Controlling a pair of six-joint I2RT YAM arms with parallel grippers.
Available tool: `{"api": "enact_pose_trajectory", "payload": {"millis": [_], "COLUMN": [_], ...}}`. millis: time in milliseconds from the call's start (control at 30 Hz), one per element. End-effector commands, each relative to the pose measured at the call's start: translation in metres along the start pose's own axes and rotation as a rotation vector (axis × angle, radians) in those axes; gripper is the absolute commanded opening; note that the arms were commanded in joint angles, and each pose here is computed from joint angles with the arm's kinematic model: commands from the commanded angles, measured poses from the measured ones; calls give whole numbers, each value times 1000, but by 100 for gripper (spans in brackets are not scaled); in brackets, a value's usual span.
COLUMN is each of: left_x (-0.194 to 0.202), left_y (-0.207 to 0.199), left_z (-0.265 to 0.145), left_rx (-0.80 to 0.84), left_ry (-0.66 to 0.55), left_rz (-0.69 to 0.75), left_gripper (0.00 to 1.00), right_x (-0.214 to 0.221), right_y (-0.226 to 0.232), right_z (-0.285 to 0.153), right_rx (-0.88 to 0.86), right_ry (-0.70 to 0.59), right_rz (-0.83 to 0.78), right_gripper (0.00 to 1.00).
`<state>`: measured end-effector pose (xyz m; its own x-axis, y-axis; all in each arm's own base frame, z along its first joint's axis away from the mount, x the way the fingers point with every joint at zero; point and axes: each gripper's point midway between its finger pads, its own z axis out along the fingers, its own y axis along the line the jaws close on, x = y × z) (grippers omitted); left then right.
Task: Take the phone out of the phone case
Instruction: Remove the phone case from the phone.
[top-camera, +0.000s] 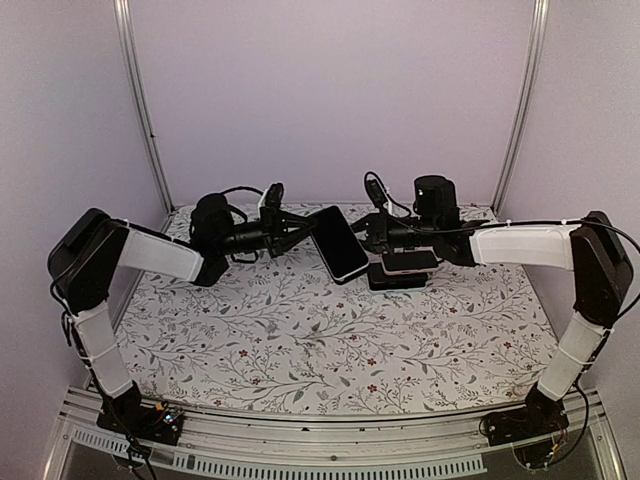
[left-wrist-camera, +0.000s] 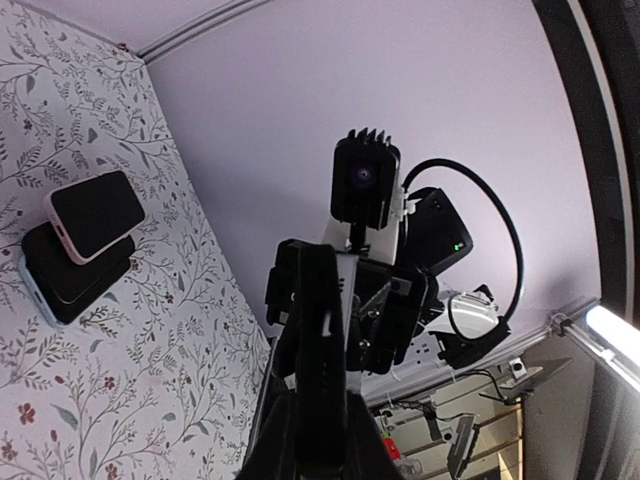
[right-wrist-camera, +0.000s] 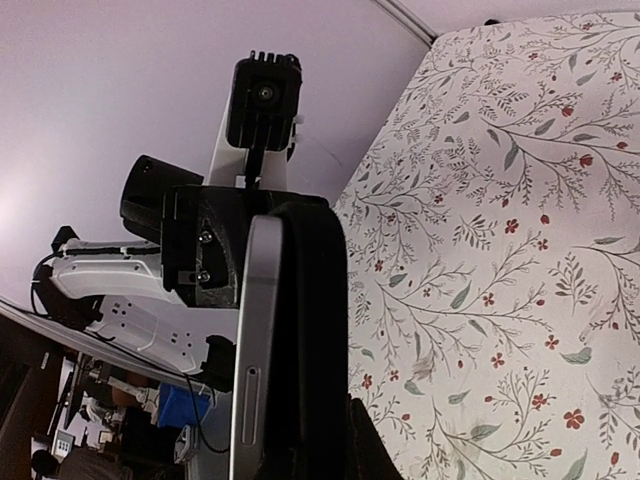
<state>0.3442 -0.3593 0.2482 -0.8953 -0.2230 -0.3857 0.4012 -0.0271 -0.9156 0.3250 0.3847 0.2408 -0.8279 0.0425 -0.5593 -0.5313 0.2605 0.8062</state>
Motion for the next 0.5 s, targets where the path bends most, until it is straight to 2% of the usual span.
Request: {"api": "enact_pose_trajectory", "payload": {"millis": [0, 267, 467], "left_x": [2, -12, -19], "left_y": [79, 169, 219], "left_z": [-4, -14, -29], "left_rx": [-220, -431, -549], "left_ry": [45, 69, 88], "left_rz": [-53, -94, -121], "left_gripper": [10, 22, 40], "right_x": [-22, -31, -37], "right_y": [-14, -79, -122], "right_z": [19, 56, 76], "right_rx": [47, 161, 244], "right_ry": [-69, -106, -144], "right_rz": [-31, 41, 82], "right_gripper": [0, 0, 0]}}
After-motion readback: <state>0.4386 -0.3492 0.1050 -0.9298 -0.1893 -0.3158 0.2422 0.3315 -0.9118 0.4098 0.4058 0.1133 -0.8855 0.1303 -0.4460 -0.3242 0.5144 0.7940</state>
